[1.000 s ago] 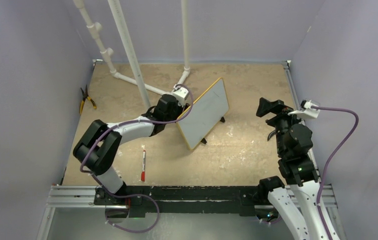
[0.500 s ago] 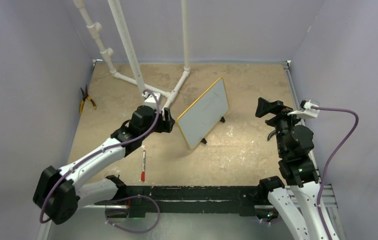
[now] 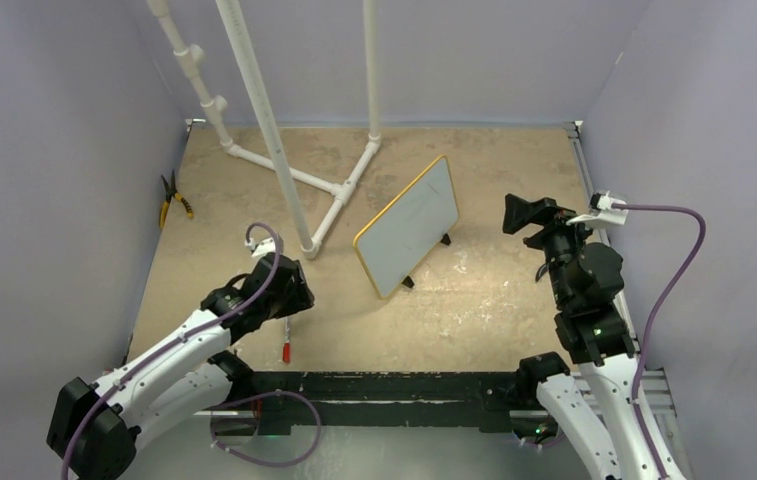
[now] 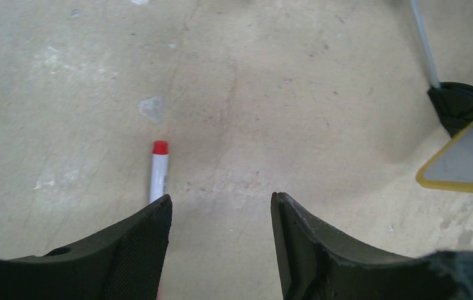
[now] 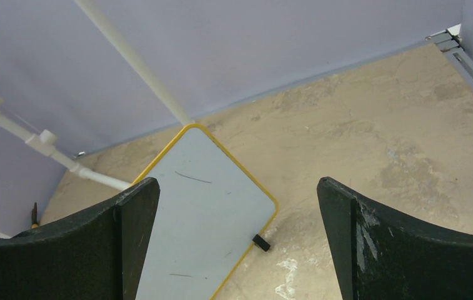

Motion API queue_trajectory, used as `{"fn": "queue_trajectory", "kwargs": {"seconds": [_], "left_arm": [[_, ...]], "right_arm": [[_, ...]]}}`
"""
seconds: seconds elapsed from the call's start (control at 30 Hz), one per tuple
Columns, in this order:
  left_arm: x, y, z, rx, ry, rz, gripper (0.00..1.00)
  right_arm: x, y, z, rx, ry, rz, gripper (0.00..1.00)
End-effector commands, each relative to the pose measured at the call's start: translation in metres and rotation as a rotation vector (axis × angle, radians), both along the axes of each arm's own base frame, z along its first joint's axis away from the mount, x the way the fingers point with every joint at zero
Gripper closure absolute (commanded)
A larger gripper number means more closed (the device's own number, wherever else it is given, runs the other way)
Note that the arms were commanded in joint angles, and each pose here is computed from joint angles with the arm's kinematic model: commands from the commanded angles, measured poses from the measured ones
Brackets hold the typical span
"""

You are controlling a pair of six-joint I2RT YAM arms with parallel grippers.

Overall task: Write a sentence on the whiteboard
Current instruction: Pick up the whiteboard marker from the center of the board.

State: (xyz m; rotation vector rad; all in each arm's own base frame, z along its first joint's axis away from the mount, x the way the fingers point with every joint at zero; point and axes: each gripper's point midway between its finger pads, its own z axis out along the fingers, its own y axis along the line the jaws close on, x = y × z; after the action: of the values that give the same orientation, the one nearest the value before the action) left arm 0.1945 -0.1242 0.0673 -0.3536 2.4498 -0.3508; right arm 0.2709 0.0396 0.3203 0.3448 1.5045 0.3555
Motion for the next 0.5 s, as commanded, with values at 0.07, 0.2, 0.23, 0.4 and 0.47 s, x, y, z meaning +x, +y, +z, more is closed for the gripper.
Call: {"fn": "queue_trajectory", "kwargs": {"seconds": [0.07, 0.2, 0.23, 0.4, 0.47], "left_arm": [[-0.003, 0.027, -0.005, 0.102, 0.047, 0.165, 0.43], [-0.011, 0.030, -0.021, 0.141, 0.131, 0.187, 0.45], [-0.013, 0.033, -0.022, 0.151, 0.139, 0.203, 0.46], [-0.015, 0.037, -0.026, 0.161, 0.147, 0.235, 0.52], [-0.017, 0.038, -0.030, 0.169, 0.164, 0.236, 0.59]], "right_arm": [[-0.006, 0.007, 0.026, -0.003, -0.087, 0.048, 0.02], [-0.007, 0.006, 0.029, -0.001, -0.095, 0.046, 0.01], [-0.007, 0.006, 0.029, -0.001, -0.096, 0.048, 0.01], [-0.006, 0.007, 0.029, 0.001, -0.104, 0.050, 0.01], [-0.005, 0.007, 0.028, 0.005, -0.106, 0.049, 0.01]]}}
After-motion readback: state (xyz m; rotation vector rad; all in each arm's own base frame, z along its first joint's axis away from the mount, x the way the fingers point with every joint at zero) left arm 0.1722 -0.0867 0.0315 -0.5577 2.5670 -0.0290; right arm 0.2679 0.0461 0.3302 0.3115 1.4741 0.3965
